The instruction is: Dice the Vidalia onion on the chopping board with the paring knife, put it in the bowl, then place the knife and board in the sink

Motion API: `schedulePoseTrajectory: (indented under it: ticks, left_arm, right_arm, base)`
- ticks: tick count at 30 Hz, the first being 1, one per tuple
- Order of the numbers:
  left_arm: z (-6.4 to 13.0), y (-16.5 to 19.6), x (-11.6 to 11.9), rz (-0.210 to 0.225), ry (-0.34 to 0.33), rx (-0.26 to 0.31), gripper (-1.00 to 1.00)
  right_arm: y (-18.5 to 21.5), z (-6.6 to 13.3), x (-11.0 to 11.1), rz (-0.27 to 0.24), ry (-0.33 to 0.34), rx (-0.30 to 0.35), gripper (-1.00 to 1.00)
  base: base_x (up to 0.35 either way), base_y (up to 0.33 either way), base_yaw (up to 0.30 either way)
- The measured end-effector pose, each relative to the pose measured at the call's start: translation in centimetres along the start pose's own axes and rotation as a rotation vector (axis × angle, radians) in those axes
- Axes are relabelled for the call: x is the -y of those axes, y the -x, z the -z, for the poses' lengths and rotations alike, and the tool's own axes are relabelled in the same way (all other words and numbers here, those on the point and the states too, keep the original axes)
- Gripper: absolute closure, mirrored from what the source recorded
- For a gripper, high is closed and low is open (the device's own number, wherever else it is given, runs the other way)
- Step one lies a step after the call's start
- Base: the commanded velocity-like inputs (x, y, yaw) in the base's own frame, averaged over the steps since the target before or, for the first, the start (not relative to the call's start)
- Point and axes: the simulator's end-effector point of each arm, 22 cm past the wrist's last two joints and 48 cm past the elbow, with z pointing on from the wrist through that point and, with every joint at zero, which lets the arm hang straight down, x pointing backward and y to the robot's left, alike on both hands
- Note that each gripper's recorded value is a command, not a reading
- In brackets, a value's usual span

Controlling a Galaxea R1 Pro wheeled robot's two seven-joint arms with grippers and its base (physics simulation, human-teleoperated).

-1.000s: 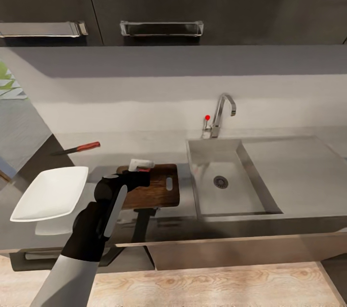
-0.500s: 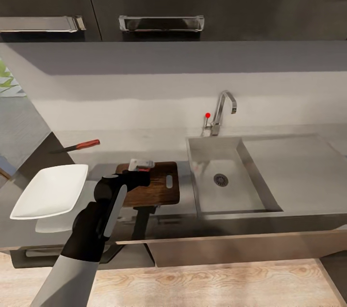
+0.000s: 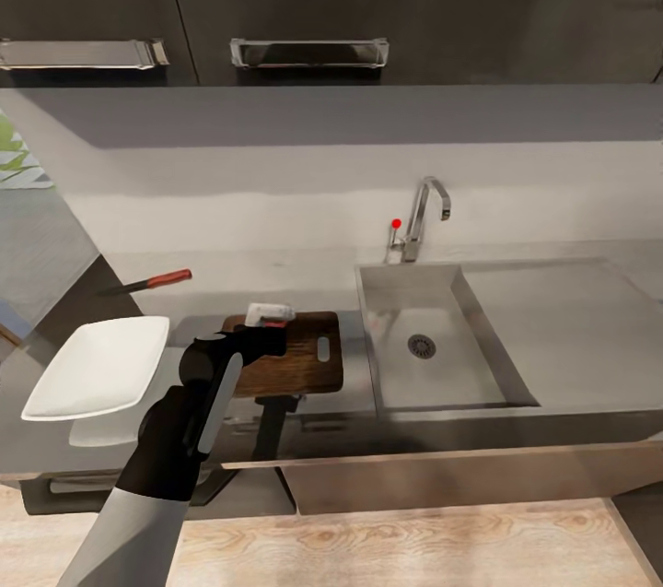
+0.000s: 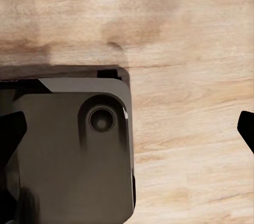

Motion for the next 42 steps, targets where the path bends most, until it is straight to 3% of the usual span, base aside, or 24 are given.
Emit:
schedulePoseTrajectory:
  ticks: [42]
  left_arm:
    - [-1.2, -1.2, -0.3, 0.009, -0.003, -0.02, 1.0]
  right_arm:
    - [-1.8, -0.1, 0.0, 0.003, -0.001, -0.042, -1.0]
  base:
    - [-0.006, 0.005, 0.0]
